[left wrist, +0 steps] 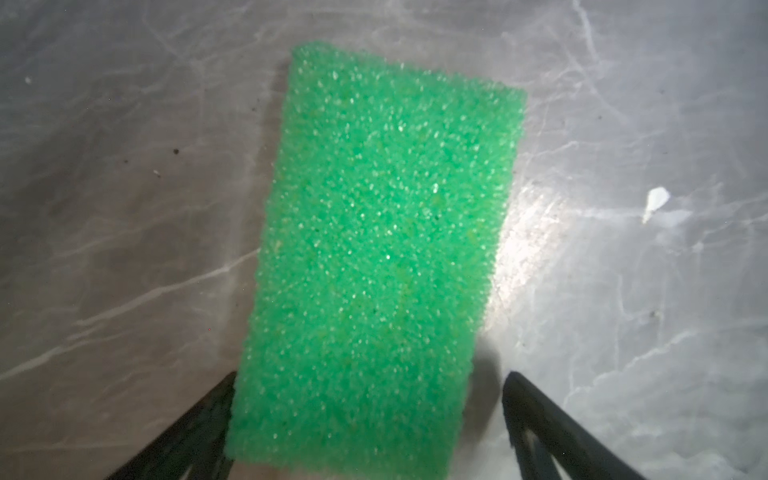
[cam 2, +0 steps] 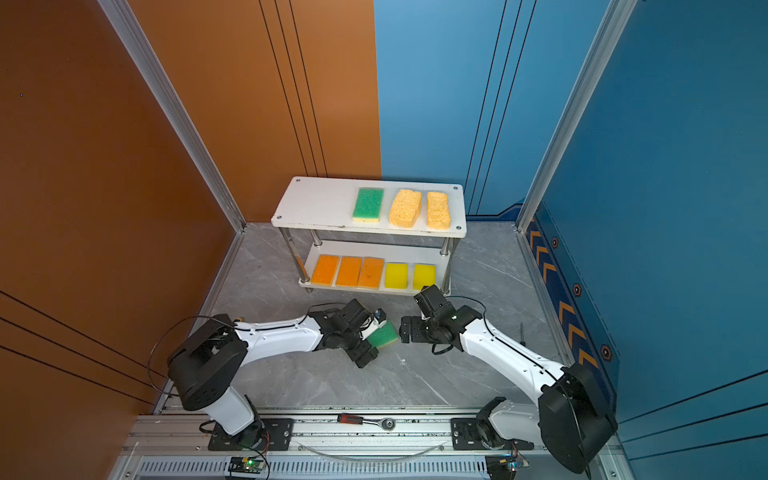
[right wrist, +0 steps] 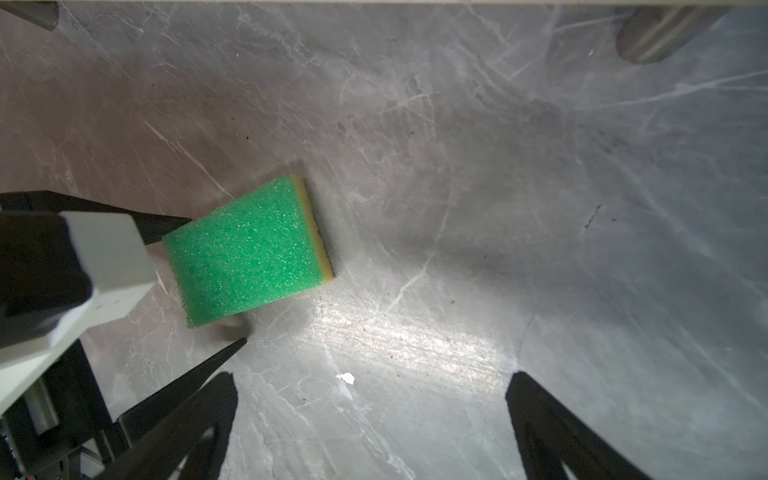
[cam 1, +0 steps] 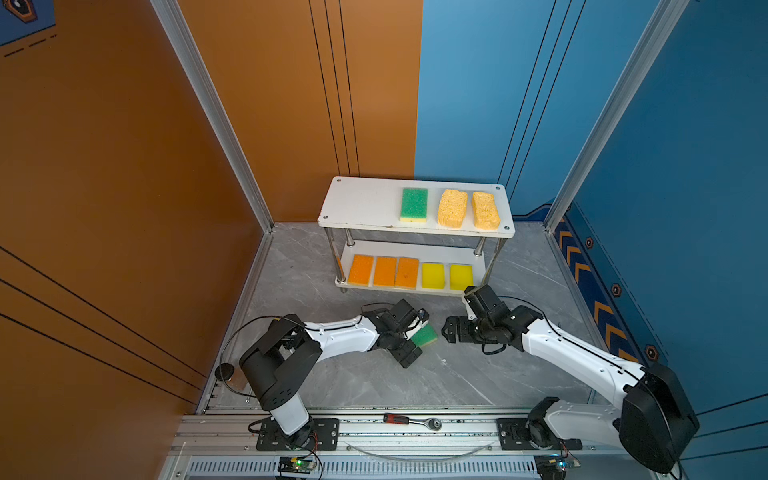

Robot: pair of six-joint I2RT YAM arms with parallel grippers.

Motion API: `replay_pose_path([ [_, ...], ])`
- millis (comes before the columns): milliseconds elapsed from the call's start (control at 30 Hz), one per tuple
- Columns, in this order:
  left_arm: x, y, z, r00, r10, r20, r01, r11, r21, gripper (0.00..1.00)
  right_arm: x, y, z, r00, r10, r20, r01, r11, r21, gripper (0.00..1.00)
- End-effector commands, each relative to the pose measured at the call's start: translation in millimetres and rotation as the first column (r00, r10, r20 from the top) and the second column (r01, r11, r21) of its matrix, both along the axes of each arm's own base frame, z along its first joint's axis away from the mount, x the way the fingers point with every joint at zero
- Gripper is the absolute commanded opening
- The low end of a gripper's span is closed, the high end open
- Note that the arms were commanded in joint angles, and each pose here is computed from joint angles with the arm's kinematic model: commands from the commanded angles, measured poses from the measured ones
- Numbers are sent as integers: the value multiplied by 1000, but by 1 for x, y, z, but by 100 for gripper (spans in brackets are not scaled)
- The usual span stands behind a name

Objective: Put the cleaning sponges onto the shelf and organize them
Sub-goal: 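Lower the left gripper onto the green scrub sponge on the table and close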

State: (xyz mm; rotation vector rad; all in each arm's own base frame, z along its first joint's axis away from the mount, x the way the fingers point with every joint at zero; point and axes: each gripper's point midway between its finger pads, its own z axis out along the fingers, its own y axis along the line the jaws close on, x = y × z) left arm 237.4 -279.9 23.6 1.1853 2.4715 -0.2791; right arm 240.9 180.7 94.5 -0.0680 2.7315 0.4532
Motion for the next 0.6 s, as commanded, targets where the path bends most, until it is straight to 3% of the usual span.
replay_pose_path([
  [0, 2, -4, 0, 1000, 11, 9, -11, 1000, 5, 99, -3, -2, -2, 1000, -3, -4, 3, 1000, 6, 100],
  [567, 9, -10, -1, 999, 32, 5, -32, 999, 3, 76, -3, -3, -1, 1000, -5, 1, 5, 1000, 10, 100],
])
